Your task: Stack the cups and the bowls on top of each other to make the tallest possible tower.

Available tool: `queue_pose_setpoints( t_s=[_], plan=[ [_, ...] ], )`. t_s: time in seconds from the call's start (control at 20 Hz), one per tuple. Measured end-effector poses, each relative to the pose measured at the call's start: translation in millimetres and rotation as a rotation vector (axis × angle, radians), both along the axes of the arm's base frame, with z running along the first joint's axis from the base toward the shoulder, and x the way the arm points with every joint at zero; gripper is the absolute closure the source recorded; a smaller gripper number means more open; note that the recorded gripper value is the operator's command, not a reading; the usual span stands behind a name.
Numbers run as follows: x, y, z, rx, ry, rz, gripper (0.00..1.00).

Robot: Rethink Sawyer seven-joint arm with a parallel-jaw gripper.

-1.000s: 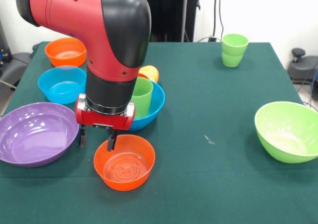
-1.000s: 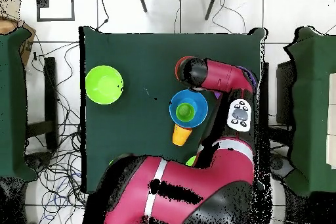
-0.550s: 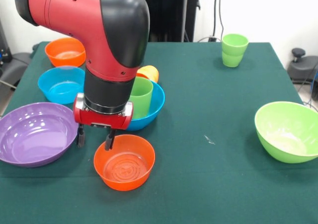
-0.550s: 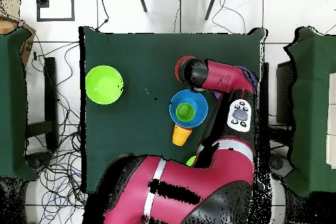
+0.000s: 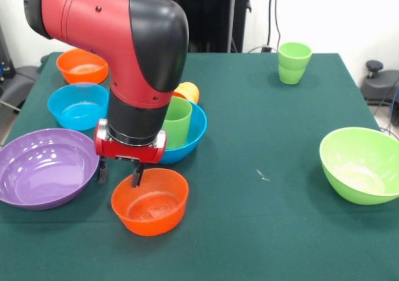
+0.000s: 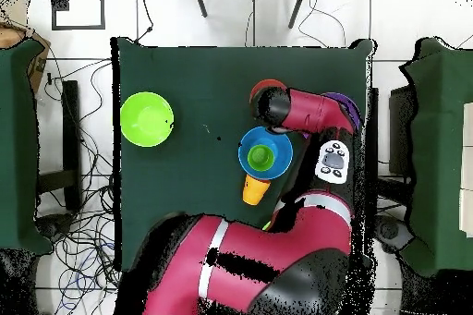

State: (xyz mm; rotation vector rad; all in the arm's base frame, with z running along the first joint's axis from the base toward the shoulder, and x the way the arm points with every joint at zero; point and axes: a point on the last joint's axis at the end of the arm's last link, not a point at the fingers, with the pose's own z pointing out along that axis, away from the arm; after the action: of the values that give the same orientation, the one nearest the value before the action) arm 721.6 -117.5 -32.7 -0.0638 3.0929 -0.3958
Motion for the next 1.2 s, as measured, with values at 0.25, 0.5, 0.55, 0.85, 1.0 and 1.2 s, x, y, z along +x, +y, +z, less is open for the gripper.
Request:
queue_pose_setpoints(
  t_s=[0.25, 0.5, 0.55, 0.85, 1.0, 1.2],
  plan=[
    [-8.9, 0.2, -15.2, 0.000, 0.025, 0.000, 0.00],
    [-10.1, 0.0, -19.6, -0.001, 0.028, 0.001, 0.00],
    [-9.9, -0.2, -19.5, -0.001, 0.028, 0.001, 0.00],
    [-10.0, 0.0, -19.7, -0.001, 0.028, 0.002, 0.00],
    [-10.0, 0.0, -19.6, -0.001, 0.028, 0.001, 0.00],
    [-10.0, -0.1, -19.4, -0.001, 0.028, 0.001, 0.00]
  ],
)
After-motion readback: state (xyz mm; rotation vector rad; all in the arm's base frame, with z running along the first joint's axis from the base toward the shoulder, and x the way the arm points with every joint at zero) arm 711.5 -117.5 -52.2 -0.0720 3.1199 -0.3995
